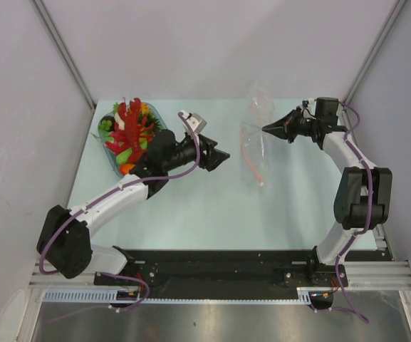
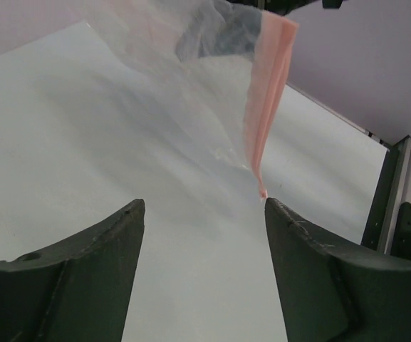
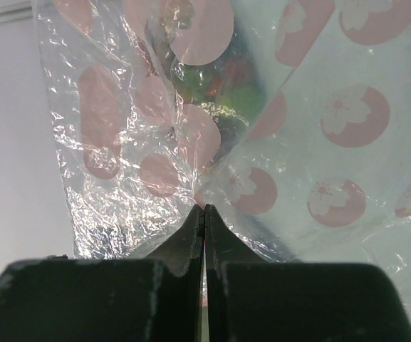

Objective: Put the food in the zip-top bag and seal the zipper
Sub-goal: Pick up the zipper food storage bag at the center of the board, then open the zipper of the food storage bag.

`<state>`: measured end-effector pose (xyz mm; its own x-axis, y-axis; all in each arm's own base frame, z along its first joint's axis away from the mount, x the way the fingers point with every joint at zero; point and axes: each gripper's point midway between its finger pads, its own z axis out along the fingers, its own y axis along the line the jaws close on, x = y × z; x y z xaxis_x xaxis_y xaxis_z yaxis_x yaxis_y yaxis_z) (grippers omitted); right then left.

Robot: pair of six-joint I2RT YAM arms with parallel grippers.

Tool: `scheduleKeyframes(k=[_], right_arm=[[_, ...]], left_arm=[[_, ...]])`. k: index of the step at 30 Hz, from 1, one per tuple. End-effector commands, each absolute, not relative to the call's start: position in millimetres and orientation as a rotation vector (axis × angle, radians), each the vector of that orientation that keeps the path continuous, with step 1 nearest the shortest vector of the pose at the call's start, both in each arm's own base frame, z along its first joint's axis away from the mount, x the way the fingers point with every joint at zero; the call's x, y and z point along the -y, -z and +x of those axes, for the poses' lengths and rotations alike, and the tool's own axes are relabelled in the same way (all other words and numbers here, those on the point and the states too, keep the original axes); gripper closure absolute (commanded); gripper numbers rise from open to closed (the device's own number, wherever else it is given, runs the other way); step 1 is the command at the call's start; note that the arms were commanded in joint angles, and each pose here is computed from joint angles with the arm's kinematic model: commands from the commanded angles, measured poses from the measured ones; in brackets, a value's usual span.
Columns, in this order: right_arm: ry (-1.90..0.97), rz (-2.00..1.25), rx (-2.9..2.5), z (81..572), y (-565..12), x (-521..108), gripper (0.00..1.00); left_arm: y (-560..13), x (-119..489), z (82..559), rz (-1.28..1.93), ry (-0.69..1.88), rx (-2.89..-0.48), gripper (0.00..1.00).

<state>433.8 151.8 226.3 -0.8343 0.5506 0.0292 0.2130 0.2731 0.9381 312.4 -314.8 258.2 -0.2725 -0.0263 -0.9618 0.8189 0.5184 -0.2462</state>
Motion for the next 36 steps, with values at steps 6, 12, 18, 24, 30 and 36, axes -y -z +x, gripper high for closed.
scheduleKeyframes(k=[6, 12, 18, 24, 30, 36], right_arm=[[-1.605, 0.633, -2.188, 419.7, -256.3, -152.1, 1.0], [-1.589, 0.64, -2.199, 417.8, -252.3, -151.3, 1.0], [-1.577, 0.638, -2.206, 414.9, -249.6, -152.0, 1.0], [-1.567, 0.644, -2.207, 413.6, -247.8, -153.0, 1.0], [-1.571, 0.625, -2.198, 408.5, -251.0, -155.1, 1.0], [-1.572, 0.624, -2.212, 400.3, -246.5, -156.6, 1.0]], left_arm=[[-333.2, 330.5, 306.0, 0.617, 0.996, -1.455, 0.36], [-339.9, 339.5, 303.9, 0.616, 1.011, -1.432, 0.37], [-342.6, 344.5, 311.3, 0.597, 1.007, -1.439, 0.4], [-342.0, 352.1, 305.8, 0.636, 1.018, -1.423, 0.4], [-335.5, 355.8, 312.7, 0.622, 0.992, -1.447, 0.42], [-330.7, 356.4, 326.7, 0.578, 0.954, -1.488, 0.5]])
